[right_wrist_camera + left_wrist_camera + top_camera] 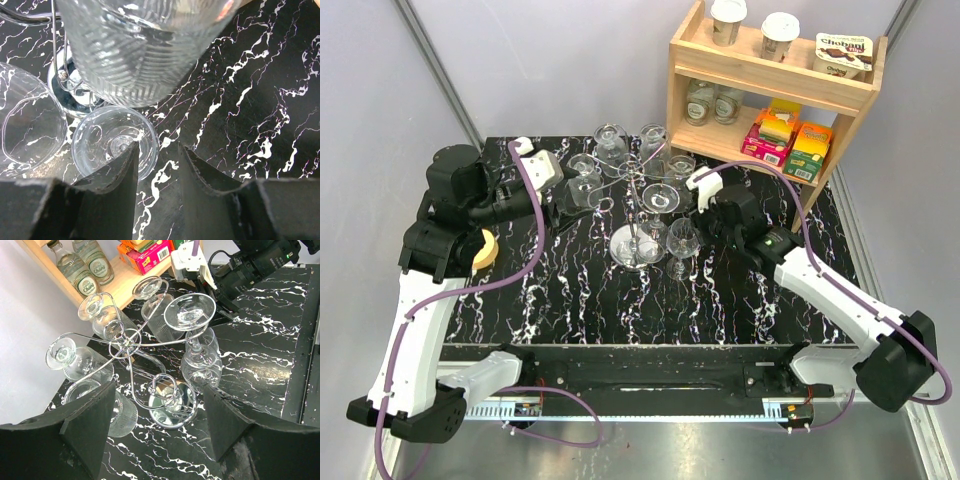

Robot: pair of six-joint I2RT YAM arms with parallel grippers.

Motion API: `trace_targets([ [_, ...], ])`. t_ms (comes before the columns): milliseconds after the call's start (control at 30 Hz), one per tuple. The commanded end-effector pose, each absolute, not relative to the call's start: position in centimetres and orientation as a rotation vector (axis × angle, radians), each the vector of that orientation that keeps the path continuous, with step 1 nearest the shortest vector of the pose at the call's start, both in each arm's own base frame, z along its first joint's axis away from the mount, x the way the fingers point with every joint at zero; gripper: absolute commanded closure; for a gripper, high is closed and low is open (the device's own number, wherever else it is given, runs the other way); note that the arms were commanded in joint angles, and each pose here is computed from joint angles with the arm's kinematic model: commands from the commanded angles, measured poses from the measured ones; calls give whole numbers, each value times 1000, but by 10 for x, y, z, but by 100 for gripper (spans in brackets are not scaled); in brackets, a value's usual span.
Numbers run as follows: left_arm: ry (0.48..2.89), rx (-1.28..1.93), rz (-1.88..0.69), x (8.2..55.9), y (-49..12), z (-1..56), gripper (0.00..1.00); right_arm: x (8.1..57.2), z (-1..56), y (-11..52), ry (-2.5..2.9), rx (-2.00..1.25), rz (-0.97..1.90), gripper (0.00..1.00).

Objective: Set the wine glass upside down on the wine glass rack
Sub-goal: Pick up the wine glass at the center of the board.

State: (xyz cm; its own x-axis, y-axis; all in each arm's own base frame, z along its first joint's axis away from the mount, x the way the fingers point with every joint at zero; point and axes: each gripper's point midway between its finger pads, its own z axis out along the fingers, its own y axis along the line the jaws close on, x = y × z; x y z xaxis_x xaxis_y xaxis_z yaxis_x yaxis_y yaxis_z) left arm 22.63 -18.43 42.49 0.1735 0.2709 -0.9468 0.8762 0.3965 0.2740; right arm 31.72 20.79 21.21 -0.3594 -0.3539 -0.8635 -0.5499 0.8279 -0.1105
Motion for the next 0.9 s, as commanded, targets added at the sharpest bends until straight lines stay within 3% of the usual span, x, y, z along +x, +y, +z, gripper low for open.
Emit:
trace_targets([
  [0,1329,1141,-576,223,-183,431,26,328,215,205,1953,-616,229,59],
  [600,1323,1148,-569,217,-181,431,26,312,192,183,2011,-635,183,67],
  [867,1314,1152,-575,217,-183,434,26,297,199,173,2037,-676,165,78],
])
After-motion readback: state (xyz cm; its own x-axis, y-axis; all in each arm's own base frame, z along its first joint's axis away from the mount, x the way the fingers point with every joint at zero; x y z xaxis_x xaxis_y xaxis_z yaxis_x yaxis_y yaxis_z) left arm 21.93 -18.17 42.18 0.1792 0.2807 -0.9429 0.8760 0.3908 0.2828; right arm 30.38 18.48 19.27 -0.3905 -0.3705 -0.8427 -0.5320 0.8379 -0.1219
